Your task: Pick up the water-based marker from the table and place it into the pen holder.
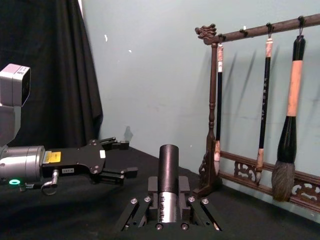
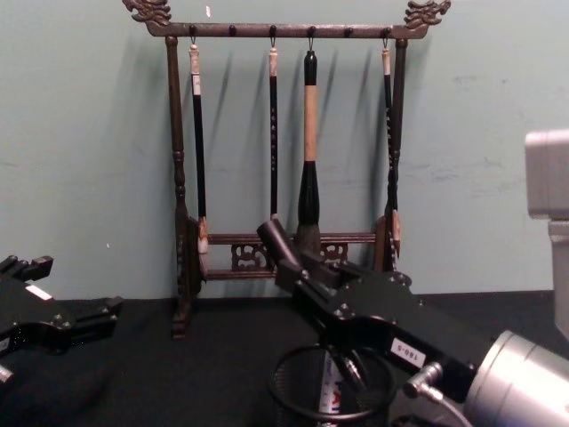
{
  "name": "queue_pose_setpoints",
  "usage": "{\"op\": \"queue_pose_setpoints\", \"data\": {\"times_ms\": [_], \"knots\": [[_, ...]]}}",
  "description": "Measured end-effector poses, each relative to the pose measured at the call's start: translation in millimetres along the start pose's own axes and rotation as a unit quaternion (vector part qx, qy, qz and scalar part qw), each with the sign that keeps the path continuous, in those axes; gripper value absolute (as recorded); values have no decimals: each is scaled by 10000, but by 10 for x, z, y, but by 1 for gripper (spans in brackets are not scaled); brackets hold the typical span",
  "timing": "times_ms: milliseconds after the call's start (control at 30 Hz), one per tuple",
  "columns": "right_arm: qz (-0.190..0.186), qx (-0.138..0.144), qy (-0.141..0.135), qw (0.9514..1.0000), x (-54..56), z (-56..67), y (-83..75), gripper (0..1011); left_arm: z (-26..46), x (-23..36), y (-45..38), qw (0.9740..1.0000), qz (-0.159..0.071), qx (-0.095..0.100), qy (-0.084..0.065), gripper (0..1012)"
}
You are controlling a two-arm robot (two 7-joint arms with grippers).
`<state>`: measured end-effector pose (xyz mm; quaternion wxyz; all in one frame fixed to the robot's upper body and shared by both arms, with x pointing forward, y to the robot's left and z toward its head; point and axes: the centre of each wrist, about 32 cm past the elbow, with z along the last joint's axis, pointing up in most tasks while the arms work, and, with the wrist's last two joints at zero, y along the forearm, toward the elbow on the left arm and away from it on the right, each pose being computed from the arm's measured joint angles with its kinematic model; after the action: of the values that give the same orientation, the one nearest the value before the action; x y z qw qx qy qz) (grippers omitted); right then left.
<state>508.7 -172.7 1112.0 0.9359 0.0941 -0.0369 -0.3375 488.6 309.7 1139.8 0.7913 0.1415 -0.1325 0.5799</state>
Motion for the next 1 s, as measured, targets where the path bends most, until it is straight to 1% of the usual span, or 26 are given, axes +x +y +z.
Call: {"op": "queue_pose_setpoints", "data": {"times_ms": [233, 333, 700, 767, 800, 833, 867, 933, 967, 1000], "knots": [[35, -91, -1, 10000, -23, -19, 1, 238, 0, 0, 0, 10000, 0, 0, 0, 1001], [46, -147, -47, 9999, -36, -19, -7, 238, 0, 0, 0, 10000, 0, 0, 0, 1001], [40, -139, -40, 9999, -32, -16, -8, 238, 0, 0, 0, 10000, 0, 0, 0, 1001], [38, -136, -37, 9999, -32, -15, -8, 277, 0, 0, 0, 10000, 0, 0, 0, 1001], [38, -136, -37, 9999, -32, -15, -8, 277, 0, 0, 0, 10000, 0, 0, 0, 1001], [37, -134, -36, 9999, -31, -15, -7, 334, 0, 0, 0, 10000, 0, 0, 0, 1001], [37, -134, -35, 9999, -31, -15, -8, 360, 0, 0, 0, 10000, 0, 0, 0, 1001], [36, -131, -32, 9999, -31, -15, -8, 443, 0, 0, 0, 10000, 0, 0, 0, 1001], [36, -130, -32, 9999, -31, -15, -7, 443, 0, 0, 0, 10000, 0, 0, 0, 1001], [35, -129, -31, 9999, -30, -14, -8, 503, 0, 0, 0, 10000, 0, 0, 0, 1001]]}}
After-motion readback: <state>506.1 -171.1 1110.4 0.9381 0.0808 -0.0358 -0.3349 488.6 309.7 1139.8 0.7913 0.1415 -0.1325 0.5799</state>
